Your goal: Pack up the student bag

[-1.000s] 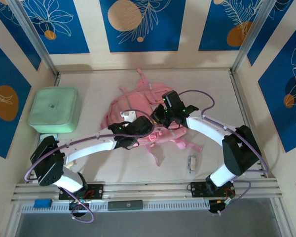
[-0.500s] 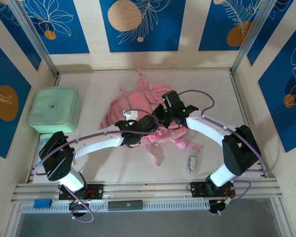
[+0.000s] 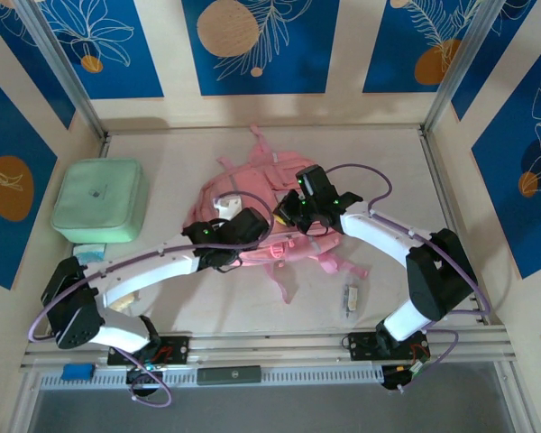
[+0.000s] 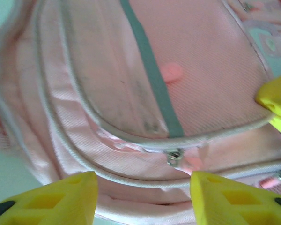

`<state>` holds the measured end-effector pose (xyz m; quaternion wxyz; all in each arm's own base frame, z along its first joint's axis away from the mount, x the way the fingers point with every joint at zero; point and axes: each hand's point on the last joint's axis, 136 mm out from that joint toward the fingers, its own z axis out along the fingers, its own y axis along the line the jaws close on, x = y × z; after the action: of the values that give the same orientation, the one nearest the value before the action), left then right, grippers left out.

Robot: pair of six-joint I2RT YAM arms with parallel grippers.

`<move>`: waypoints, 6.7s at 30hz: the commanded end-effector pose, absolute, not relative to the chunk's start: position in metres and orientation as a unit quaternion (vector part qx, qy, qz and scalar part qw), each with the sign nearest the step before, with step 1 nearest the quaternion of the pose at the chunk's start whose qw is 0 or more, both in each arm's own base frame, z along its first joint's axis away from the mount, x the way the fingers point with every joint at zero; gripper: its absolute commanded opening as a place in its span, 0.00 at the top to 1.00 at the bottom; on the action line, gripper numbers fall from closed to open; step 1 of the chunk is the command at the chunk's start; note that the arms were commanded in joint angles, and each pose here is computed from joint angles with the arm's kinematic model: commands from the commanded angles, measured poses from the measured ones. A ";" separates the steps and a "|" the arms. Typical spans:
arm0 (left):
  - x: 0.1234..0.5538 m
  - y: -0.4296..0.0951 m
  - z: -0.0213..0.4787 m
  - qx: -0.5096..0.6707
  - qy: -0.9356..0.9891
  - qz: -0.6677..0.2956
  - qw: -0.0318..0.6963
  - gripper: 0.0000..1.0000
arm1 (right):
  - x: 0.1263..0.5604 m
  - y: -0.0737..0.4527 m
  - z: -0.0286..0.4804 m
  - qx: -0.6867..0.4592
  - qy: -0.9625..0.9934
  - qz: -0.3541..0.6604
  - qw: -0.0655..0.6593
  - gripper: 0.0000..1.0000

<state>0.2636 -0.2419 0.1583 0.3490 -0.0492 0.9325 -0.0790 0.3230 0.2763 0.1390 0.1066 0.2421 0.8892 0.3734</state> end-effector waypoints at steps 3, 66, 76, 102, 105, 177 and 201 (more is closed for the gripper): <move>0.268 -0.289 0.149 -0.036 0.934 -0.158 0.320 0.45 | 0.334 0.281 0.156 0.235 0.882 0.389 0.124 1.00; 0.244 -0.220 0.144 0.005 0.946 -0.109 0.306 1.00 | 0.365 0.264 0.177 0.067 0.924 0.348 0.146 1.00; 0.235 -0.296 0.144 0.055 0.940 -0.186 0.282 1.00 | 0.413 0.272 0.182 0.032 0.928 0.344 0.142 0.95; 0.243 -0.288 0.136 0.050 0.934 -0.185 0.302 1.00 | 0.318 0.315 0.139 0.076 0.897 0.433 0.036 0.87; 0.239 -0.289 0.142 0.062 0.932 -0.192 0.301 1.00 | 0.315 0.304 0.142 0.054 0.906 0.418 0.043 0.98; 0.252 -0.188 0.112 0.121 0.938 -0.151 0.289 1.00 | 0.354 0.220 0.171 0.011 0.918 0.390 0.074 1.00; 0.257 -0.221 0.115 0.097 0.932 -0.227 0.265 0.74 | 0.363 0.200 0.165 0.019 0.946 0.308 0.104 0.56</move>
<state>0.2691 -0.2163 0.1163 0.2958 0.0943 0.9262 -0.2139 0.3587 0.2120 0.1440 0.0564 0.0172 0.9442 0.3241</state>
